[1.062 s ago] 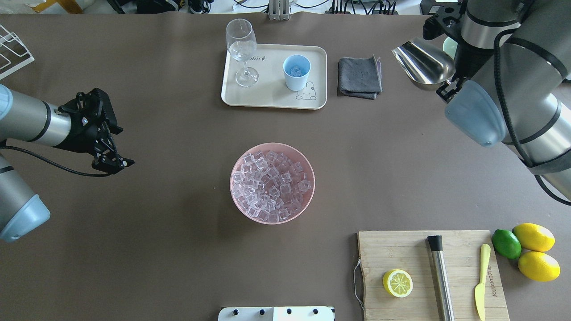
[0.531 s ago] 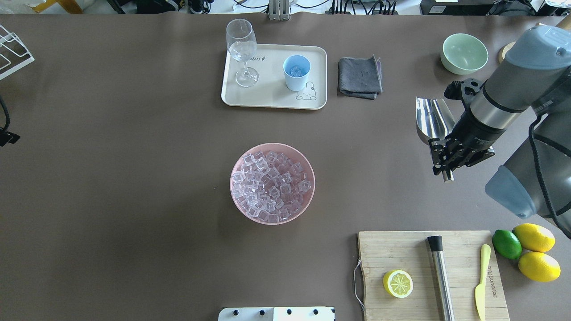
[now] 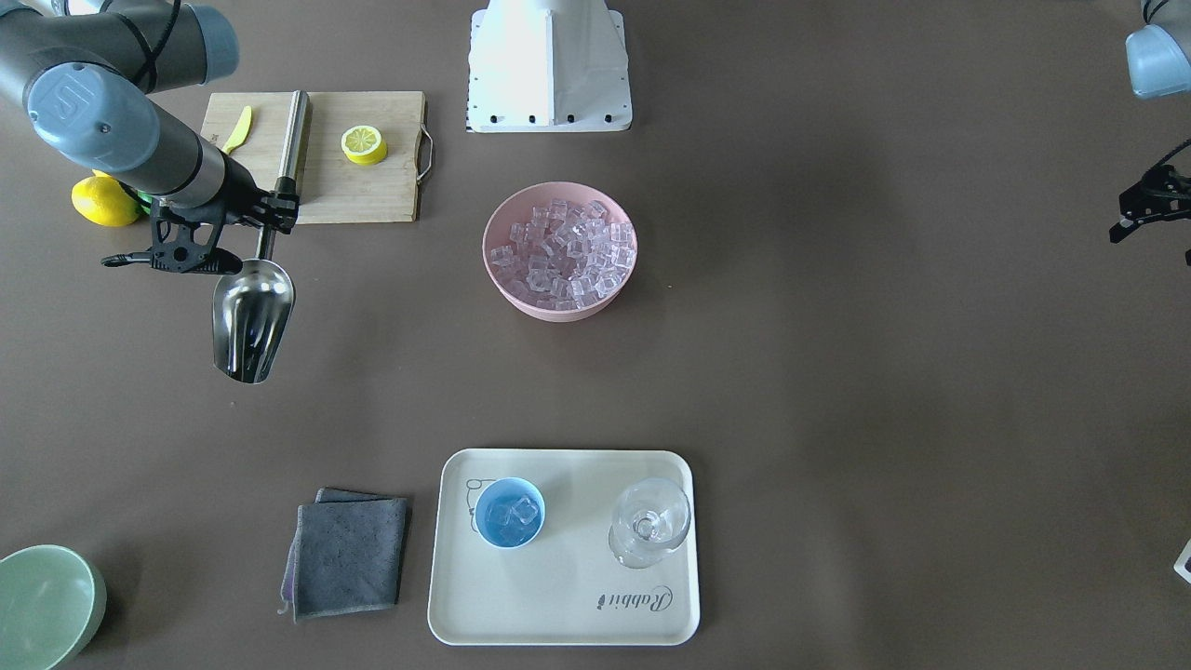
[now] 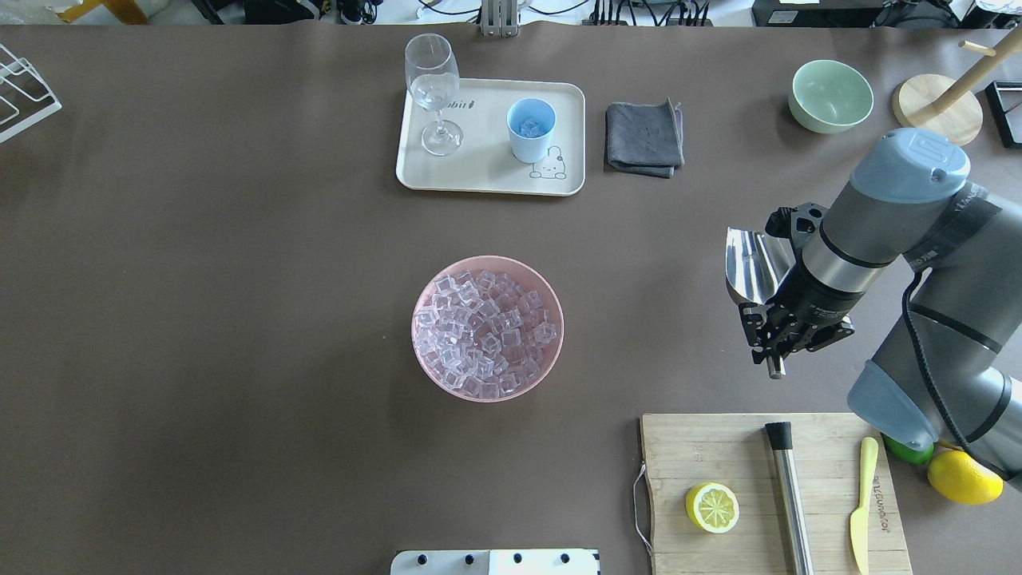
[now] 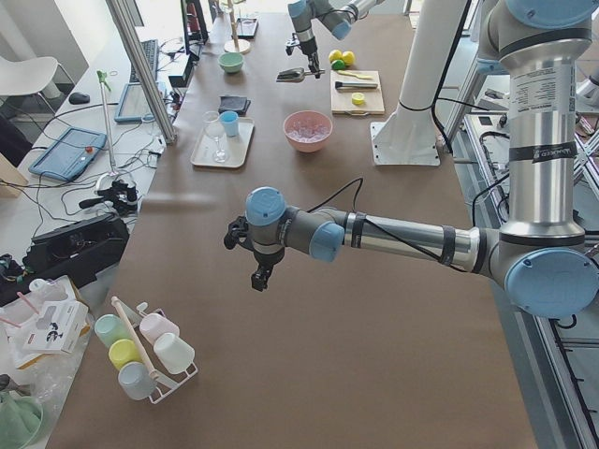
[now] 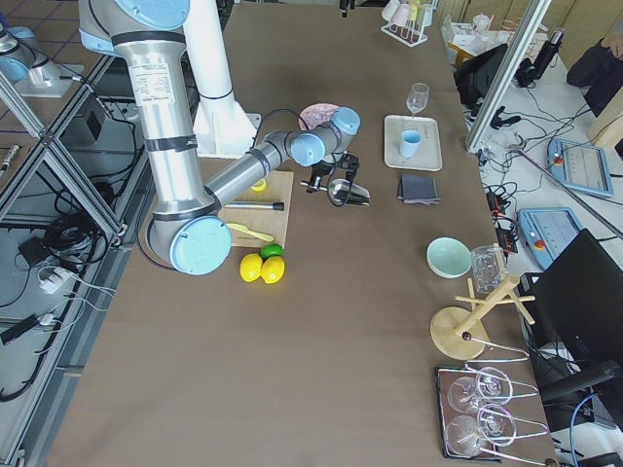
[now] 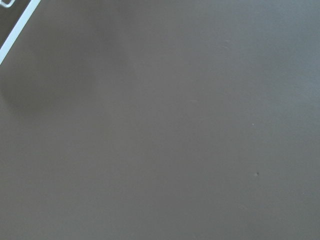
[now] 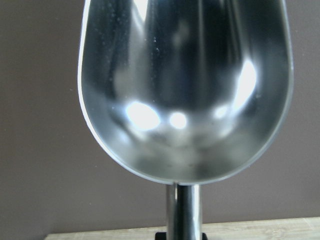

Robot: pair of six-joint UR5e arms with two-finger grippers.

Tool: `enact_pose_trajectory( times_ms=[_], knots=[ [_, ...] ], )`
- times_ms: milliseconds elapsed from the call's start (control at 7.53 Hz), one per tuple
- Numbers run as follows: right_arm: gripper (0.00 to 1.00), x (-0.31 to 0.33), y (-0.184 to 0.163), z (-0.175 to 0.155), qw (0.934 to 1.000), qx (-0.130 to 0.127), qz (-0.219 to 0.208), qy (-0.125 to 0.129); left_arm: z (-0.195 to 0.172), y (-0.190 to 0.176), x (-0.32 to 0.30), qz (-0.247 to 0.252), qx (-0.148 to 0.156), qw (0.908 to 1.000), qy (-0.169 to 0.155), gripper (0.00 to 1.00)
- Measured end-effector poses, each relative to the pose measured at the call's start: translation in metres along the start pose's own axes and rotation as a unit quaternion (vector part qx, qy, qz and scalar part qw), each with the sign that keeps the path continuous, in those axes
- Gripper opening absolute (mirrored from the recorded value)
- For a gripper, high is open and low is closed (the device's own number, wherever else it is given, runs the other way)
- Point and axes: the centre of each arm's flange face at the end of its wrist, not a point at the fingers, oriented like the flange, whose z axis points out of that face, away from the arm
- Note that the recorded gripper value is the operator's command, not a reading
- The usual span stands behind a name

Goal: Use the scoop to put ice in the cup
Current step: 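Lower the scoop back onto the table beside the bowl and release it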

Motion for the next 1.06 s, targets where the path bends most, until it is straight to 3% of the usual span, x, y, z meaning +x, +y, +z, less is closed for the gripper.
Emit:
enact_pose_trajectory(
  times_ms=[266, 664, 929, 1062],
  knots=[
    [0.00, 0.004, 0.010, 0.026, 1.0000, 0.004, -0.004, 0.007, -0.008, 0.038, -0.059, -0.078, 0.006, 0.9965, 0.029, 0.98],
    [0.00, 0.008, 0.010, 0.049, 0.9999, 0.000, -0.010, 0.010, -0.002, 0.079, -0.095, -0.135, -0.003, 0.9902, 0.035, 0.98],
    [0.00, 0.008, 0.008, 0.058, 0.9999, -0.004, -0.010, 0.013, -0.002, 0.087, -0.105, -0.151, -0.002, 0.9879, 0.034, 0.98],
    [0.82, 0.007, 0.007, 0.059, 0.9998, -0.006, -0.010, 0.014, -0.004, 0.085, -0.105, -0.151, 0.000, 0.9879, 0.033, 0.98]
  ],
)
